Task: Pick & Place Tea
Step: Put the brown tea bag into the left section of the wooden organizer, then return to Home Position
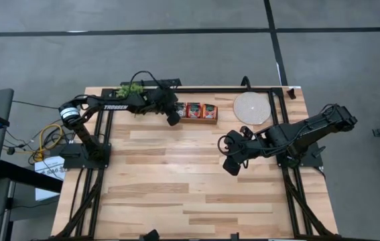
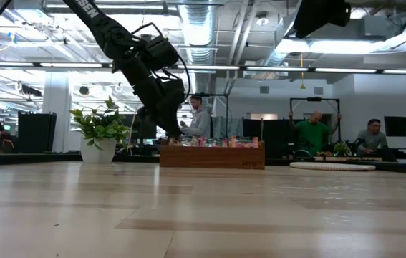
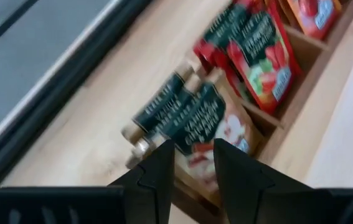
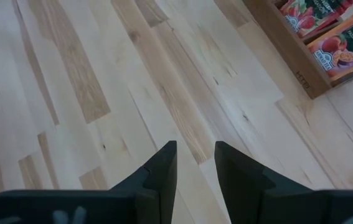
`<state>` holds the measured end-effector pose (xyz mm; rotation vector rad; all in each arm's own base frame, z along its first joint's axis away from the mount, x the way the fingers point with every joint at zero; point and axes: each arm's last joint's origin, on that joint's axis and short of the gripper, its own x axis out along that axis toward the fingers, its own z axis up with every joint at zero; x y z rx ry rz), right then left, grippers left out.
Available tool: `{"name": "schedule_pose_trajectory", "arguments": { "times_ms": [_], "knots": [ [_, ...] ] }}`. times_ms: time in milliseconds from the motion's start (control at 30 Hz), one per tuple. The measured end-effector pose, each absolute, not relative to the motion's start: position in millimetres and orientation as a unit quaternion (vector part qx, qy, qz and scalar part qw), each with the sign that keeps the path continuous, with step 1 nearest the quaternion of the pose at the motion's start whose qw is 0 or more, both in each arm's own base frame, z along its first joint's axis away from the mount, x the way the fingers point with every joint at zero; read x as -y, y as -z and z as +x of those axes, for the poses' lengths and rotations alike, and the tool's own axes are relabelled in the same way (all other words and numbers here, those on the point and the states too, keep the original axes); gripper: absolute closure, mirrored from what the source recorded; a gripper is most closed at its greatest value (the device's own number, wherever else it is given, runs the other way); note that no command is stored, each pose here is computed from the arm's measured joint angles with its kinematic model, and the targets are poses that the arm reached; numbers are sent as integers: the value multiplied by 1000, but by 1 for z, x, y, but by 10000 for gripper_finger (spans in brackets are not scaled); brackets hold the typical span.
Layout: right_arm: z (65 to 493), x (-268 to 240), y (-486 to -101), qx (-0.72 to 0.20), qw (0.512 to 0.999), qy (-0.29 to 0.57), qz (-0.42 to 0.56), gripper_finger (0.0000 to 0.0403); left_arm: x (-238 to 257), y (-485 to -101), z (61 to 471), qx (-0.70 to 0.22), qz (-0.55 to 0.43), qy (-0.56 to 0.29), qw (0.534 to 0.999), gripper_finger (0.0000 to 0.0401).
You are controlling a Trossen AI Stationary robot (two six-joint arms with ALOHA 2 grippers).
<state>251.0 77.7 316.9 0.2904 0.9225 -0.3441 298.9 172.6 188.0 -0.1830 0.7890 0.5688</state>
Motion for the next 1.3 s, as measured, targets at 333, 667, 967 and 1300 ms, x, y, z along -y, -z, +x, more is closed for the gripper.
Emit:
{"name": "schedule_pose_trajectory", "arguments": {
  "times_ms": [333, 667, 967, 1300],
  "knots": [
    [252, -78, -317, -438, 872, 163, 141, 301, -166, -200, 306, -393, -66, -295, 869, 295],
    [247, -75, -315, -465, 861, 168, 121, 301, -171, -278, 315, -439, -77, -291, 847, 295],
    [230, -52, -310, -541, 807, 219, 91, 301, -152, -311, 283, -447, -99, -257, 851, 295],
    [220, -14, -333, -516, 848, 118, 17, 301, -115, -308, 216, -375, -149, -267, 875, 295]
  ]
}}
